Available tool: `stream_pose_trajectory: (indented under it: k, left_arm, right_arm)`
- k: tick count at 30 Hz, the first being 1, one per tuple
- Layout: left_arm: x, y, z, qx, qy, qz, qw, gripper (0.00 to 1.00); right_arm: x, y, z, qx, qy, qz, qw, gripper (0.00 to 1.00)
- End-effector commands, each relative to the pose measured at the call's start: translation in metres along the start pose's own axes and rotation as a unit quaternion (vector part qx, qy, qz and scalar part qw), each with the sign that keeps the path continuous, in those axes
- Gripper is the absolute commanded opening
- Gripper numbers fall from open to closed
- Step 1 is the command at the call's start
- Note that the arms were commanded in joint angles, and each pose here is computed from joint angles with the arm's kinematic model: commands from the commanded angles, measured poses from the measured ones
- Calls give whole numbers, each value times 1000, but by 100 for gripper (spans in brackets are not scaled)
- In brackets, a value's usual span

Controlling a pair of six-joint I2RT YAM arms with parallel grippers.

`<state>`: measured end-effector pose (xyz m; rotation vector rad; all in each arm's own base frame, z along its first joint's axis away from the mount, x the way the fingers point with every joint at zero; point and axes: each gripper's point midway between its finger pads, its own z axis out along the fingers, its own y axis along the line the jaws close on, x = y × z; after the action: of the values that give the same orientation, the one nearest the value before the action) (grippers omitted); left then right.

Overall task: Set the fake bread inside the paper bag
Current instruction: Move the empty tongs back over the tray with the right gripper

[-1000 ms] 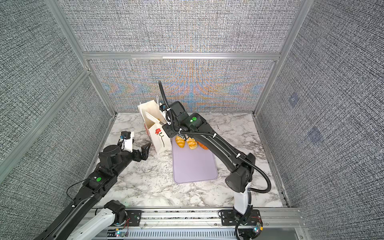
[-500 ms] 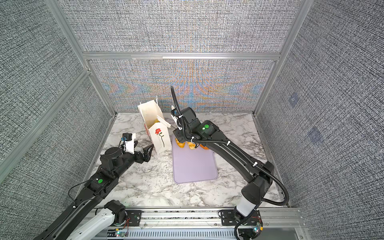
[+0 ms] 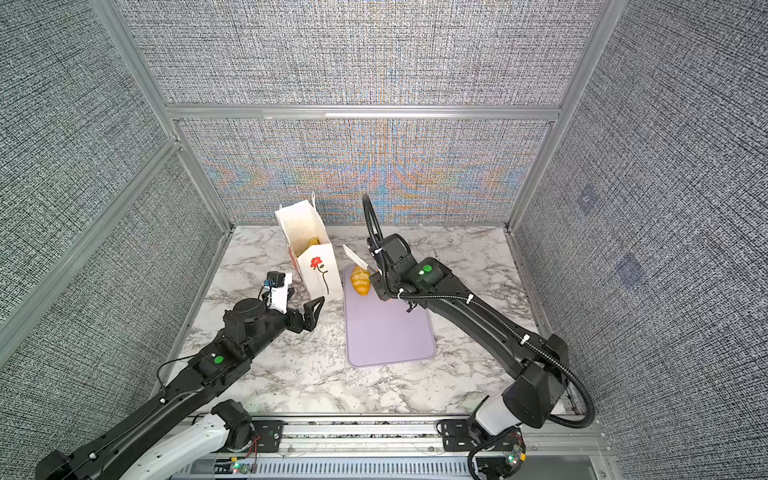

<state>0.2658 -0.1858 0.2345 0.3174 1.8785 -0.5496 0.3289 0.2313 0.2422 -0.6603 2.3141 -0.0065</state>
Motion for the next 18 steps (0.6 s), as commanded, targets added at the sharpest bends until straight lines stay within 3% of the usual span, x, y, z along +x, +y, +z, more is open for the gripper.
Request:
stream_pose_trajectory:
  k: [1,18]
  left_arm:
    - [-6,-2,3,1,-19,-6,1000,99]
    - [16,-14,17,18,6,-16,1000,99]
  right_arm:
    - [5,-10,1,16,-6,28,999,62]
    - [107,-15,64,43,145,41,988,62]
